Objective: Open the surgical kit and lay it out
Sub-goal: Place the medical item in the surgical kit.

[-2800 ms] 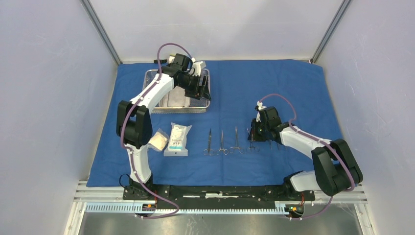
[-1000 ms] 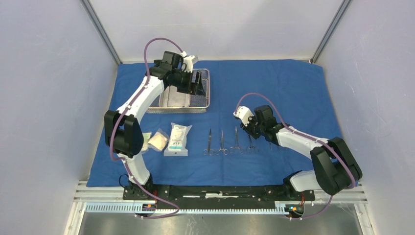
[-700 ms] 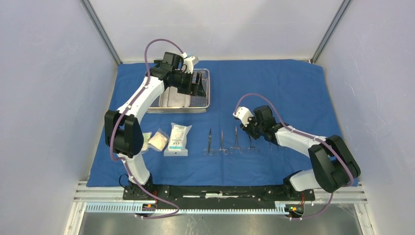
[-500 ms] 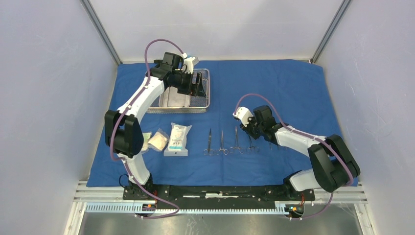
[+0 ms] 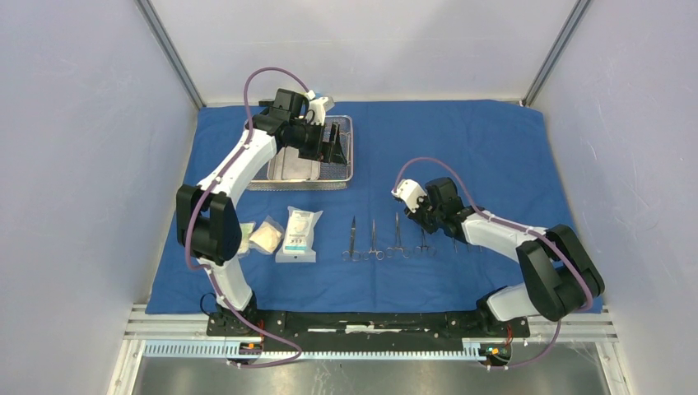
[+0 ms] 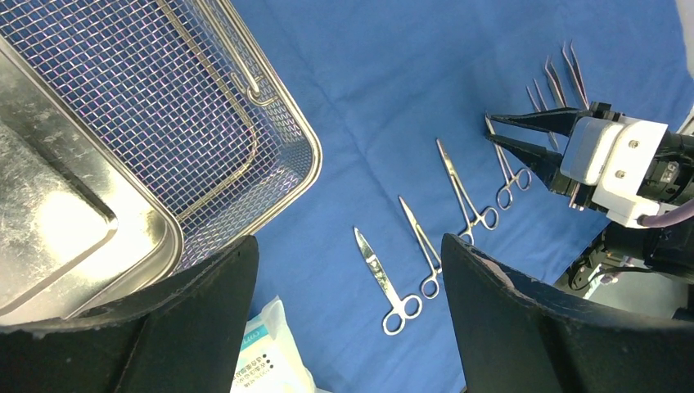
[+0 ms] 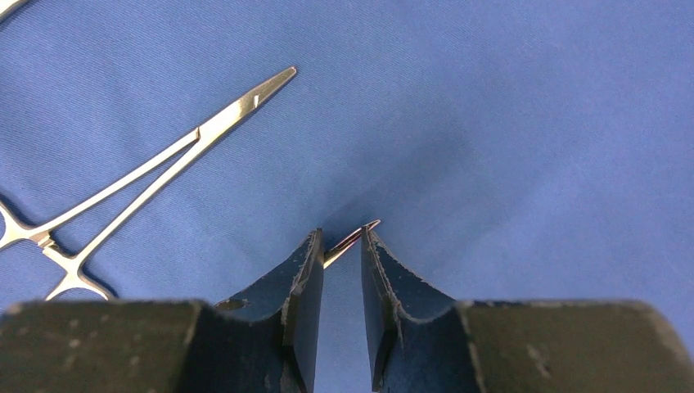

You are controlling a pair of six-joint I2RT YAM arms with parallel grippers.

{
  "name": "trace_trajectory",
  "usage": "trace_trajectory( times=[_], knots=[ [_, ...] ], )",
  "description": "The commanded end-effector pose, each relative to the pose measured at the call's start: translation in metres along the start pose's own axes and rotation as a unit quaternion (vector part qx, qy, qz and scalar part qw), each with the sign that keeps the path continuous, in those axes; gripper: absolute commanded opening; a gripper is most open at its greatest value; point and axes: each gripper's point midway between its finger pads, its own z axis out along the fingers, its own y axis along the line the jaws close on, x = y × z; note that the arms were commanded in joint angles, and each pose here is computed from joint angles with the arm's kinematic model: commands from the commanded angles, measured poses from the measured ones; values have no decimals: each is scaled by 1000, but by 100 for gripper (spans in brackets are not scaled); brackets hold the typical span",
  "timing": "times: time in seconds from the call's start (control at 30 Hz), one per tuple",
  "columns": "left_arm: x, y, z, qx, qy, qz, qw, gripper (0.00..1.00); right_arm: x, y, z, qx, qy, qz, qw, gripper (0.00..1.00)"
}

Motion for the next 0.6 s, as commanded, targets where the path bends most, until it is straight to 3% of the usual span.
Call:
trace_trajectory(
  times=[0.0,0.37,0.57],
  knots=[
    [-13,-16,-13,22,-27,29,999,88,-16,-8,-5,13,-25,-10,1000,30],
    [-13,-9,-11,11,-25,35,999,89,-49,-4,-23,-7,-88,-14,996,32],
    [-24,10,-17,-46,-48,55,996,91,-61,-24,-45,44,-109,-13,993,34]
  ],
)
